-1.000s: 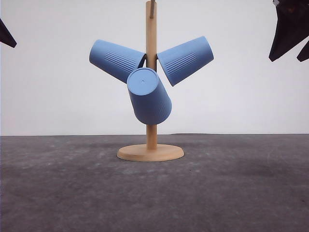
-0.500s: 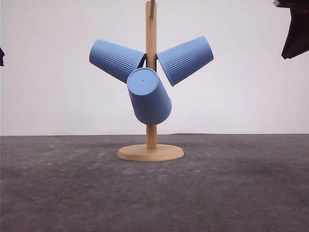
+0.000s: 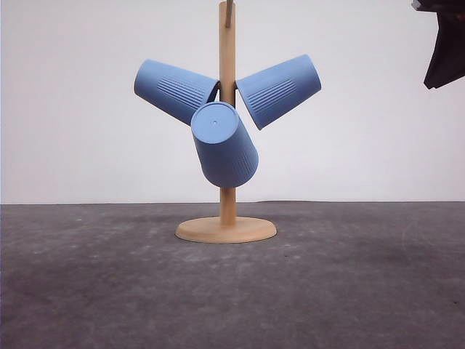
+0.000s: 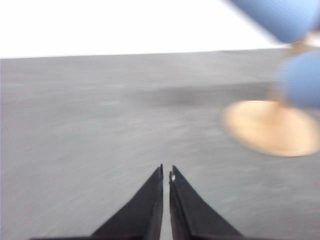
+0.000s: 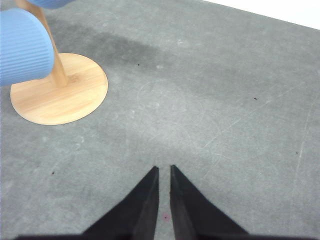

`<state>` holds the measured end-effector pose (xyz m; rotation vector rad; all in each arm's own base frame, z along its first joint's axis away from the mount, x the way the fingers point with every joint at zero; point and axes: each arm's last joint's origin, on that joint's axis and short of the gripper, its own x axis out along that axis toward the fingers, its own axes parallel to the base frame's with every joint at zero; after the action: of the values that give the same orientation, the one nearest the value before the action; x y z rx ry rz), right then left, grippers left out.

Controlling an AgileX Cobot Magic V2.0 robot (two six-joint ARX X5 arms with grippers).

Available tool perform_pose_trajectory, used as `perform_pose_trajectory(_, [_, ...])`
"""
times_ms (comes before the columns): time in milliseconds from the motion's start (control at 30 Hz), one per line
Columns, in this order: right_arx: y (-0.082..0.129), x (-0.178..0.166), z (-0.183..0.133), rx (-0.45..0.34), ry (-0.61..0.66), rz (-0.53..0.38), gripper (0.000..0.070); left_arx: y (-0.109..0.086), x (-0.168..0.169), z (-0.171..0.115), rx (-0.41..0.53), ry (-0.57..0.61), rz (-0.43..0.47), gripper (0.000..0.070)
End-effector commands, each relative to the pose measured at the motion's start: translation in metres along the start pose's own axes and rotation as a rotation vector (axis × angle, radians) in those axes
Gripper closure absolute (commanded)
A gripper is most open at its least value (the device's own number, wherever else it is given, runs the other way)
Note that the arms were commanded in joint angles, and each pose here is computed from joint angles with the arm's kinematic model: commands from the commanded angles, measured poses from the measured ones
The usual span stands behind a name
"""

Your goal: Place three cups

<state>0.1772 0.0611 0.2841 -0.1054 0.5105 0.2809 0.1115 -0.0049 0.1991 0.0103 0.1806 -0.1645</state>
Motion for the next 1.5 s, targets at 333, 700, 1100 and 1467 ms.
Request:
perform_pose_trajectory(333, [0.001, 0.0, 0.003, -0.006, -0.013, 0.003, 0.0663, 0.003, -0.008, -0.047, -0.015, -0.048, 0.14, 0.07])
perform_pose_trajectory(700, [0.001, 0.0, 0.003, -0.006, -0.013, 0.003, 0.0663, 0.003, -0.008, -0.047, -0.014, -0.053, 0.142, 0.07])
perform_pose_trajectory(1100, [-0.021, -0.013, -0.085, 0.052, -0.194, -0.122, 0.0663, 0.003, -0.008, -0.047, -0.014, -0.053, 0.142, 0.07])
perform_pose_trajectory(1467, [-0.027, -0.016, -0.162, 0.187, -0.369, -0.259, 0.0663, 0.003, -0.008, -0.047, -0.014, -0.055, 0.143, 0.07])
